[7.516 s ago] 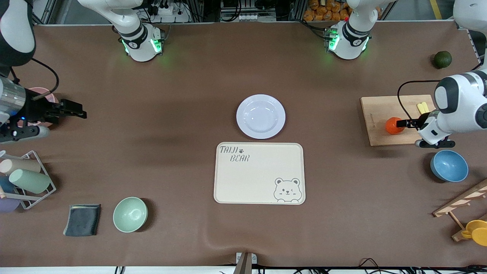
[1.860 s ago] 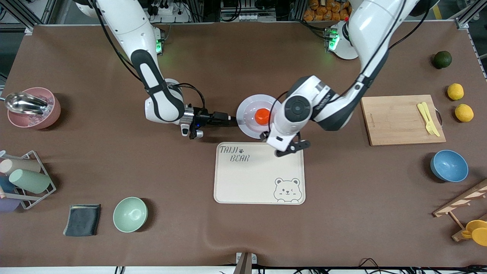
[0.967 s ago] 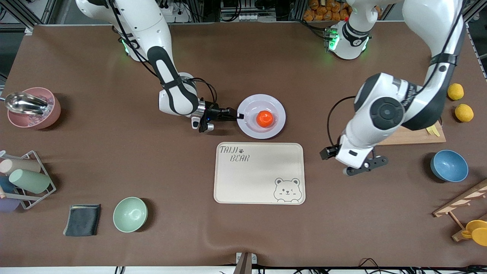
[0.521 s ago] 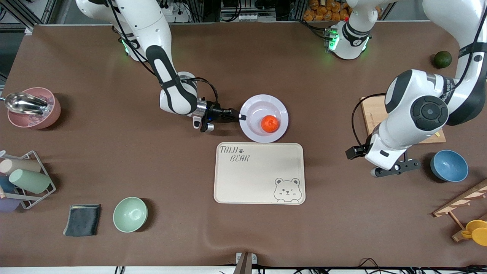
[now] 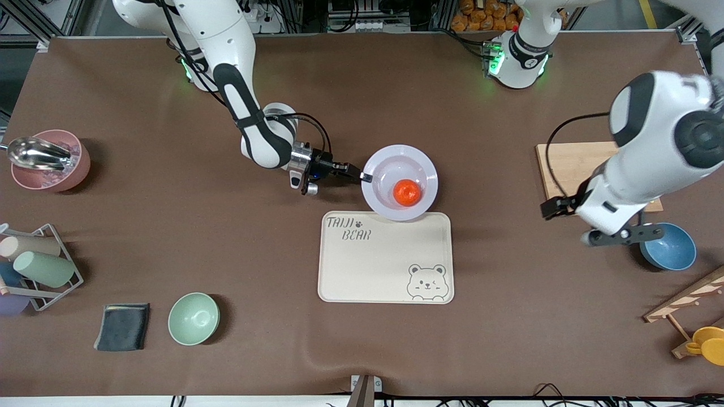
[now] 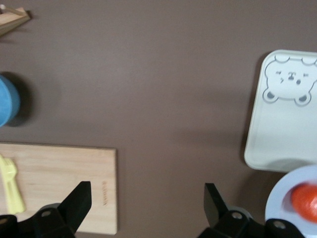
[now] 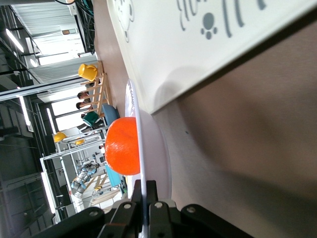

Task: Place orange and plate with both arms
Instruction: 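Slide the plate with the right gripper onto the bear tray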

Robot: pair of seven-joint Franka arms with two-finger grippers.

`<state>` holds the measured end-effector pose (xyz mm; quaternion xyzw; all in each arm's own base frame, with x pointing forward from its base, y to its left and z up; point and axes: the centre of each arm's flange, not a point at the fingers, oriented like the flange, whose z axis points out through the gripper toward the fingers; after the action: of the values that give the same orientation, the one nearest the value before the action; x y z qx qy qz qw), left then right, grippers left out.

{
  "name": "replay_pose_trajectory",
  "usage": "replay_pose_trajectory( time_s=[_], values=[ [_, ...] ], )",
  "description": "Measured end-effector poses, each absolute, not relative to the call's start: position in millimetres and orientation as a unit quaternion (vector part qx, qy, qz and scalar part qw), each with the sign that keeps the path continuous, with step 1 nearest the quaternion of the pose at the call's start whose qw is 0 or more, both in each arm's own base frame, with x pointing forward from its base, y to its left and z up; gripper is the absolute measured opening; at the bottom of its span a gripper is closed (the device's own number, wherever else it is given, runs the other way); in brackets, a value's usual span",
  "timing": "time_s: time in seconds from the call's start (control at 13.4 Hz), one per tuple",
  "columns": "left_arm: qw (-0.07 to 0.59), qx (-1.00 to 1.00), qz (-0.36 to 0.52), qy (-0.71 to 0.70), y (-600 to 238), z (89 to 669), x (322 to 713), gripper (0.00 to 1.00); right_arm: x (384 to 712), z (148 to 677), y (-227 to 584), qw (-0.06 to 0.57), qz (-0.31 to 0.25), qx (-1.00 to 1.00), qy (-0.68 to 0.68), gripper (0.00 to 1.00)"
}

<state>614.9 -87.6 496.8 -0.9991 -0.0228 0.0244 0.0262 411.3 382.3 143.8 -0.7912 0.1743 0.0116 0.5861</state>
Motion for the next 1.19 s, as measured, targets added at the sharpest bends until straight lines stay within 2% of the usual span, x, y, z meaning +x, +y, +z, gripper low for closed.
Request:
replay_pose_trajectory(
  time_s=[0.22,0.6,0.82,0.97,1.19],
  values=[
    [0.034,-0.998,0.043,0.016,-79,530,591,1.0,430,159,381,0.595,-0.004,-0.782,0.184,0.05],
    [0.041,-0.997,0.034,0.061,-67,591,555,1.0,492,178,375,0.593,-0.058,-0.777,0.202,0.05],
    [0.035,-0.997,0.041,0.06,-46,605,544,1.0,521,160,379,0.584,-0.074,-0.781,0.209,0.05],
    [0.009,-0.998,0.04,0.046,-36,610,542,1.0,539,145,372,0.582,-0.083,-0.78,0.216,0.05],
    [0.002,-0.999,0.033,0.037,-27,623,542,1.0,554,128,361,0.577,-0.091,-0.78,0.222,0.05]
  ],
)
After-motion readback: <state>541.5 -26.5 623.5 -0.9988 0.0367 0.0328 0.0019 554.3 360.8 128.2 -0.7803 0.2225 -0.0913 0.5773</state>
